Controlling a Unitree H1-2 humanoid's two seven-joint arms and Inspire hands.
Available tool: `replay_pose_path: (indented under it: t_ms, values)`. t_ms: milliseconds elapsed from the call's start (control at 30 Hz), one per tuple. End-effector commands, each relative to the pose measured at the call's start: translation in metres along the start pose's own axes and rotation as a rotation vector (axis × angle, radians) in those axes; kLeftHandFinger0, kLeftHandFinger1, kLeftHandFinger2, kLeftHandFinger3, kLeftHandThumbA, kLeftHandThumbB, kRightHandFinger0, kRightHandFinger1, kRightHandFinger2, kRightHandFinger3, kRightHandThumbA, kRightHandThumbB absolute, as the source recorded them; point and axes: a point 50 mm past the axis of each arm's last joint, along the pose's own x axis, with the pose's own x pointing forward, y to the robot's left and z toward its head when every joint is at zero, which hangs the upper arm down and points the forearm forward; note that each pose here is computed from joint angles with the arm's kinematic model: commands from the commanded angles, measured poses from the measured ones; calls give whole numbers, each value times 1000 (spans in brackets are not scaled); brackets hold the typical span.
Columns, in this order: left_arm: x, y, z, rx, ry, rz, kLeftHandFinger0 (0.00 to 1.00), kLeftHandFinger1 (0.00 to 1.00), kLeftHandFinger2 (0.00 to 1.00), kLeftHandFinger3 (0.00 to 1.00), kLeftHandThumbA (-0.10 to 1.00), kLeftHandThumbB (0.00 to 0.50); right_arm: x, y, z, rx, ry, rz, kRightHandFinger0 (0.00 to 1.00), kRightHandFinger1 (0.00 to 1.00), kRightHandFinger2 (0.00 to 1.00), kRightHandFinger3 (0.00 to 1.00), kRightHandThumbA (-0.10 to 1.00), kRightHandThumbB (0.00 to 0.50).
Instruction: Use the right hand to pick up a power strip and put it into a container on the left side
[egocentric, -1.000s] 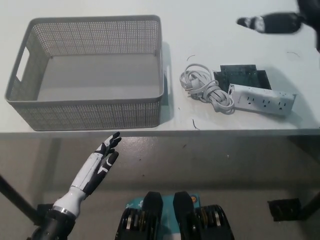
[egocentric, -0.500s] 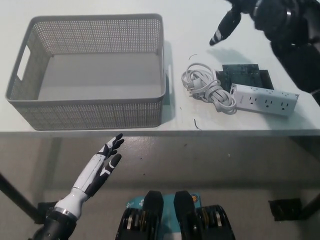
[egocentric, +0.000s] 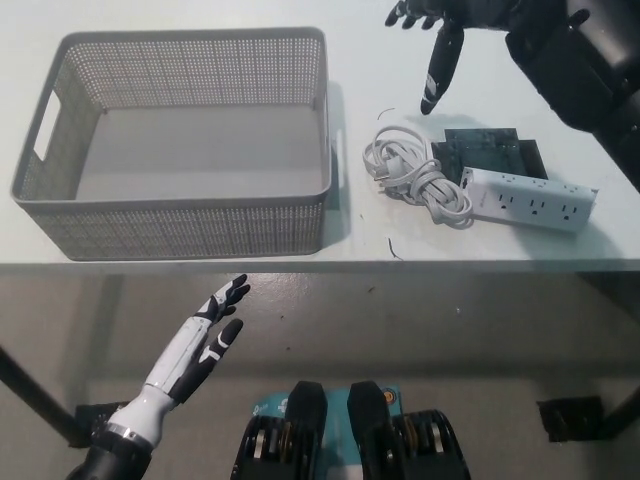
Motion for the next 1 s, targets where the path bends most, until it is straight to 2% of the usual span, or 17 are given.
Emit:
replay_pose_path:
  t_ms: [0, 67, 200, 267, 333, 400, 533, 633, 800, 833, 867, 967]
  values:
    - [0, 13, 11, 52, -82, 5, 1000, 1000, 1000, 1000, 1000, 286, -18, -21, 3, 33, -10, -13, 1000, 1000, 1000, 1000, 1000, 395]
    - [1, 12, 11, 53, -85, 4, 1000, 1000, 1000, 1000, 1000, 288, -11, -17, -4, 71, 2, -15, 1000, 1000, 1000, 1000, 1000, 410]
    - [1, 11, 12, 42, -86, 3, 1000, 1000, 1000, 1000, 1000, 288, 0, -7, -11, 106, 18, 10, 1000, 1000, 1000, 1000, 1000, 395]
    - [2, 11, 11, 48, -88, 2, 1000, 1000, 1000, 1000, 1000, 285, 9, 2, -16, 82, 67, -33, 1000, 1000, 1000, 1000, 1000, 439]
    - [2, 11, 12, 45, -91, 3, 1000, 1000, 1000, 1000, 1000, 286, 18, 12, -23, 51, 117, -52, 1000, 1000, 1000, 1000, 1000, 453]
    - [2, 11, 12, 34, -87, 2, 1000, 1000, 1000, 1000, 1000, 282, 28, 21, -34, 91, 122, -8, 1000, 1000, 1000, 1000, 1000, 419]
    - [1, 13, 12, 48, -95, 4, 1000, 1000, 1000, 1000, 1000, 281, 43, 31, -49, 82, 160, 15, 1000, 1000, 1000, 1000, 1000, 411]
    - [1, 14, 13, 42, -85, 3, 1000, 1000, 1000, 1000, 1000, 285, 48, 36, -56, 86, 162, 17, 1000, 1000, 1000, 1000, 1000, 382]
    - [1, 13, 12, 39, -85, 3, 1000, 1000, 1000, 1000, 1000, 282, 55, 42, -54, 116, 154, 40, 1000, 1000, 1000, 1000, 1000, 381]
    - [1, 13, 12, 45, -90, 1, 1000, 1000, 1000, 1000, 1000, 282, 57, 45, -50, 142, 128, 83, 1000, 1000, 1000, 1000, 1000, 344]
    - [1, 13, 12, 47, -95, 0, 1000, 1000, 1000, 1000, 1000, 281, 59, 49, -46, 147, 124, 102, 1000, 1000, 1000, 1000, 1000, 338]
    - [3, 13, 13, 45, -97, 4, 1000, 1000, 1000, 1000, 1000, 282, 67, 61, -39, 156, 156, 85, 1000, 1000, 1000, 1000, 1000, 372]
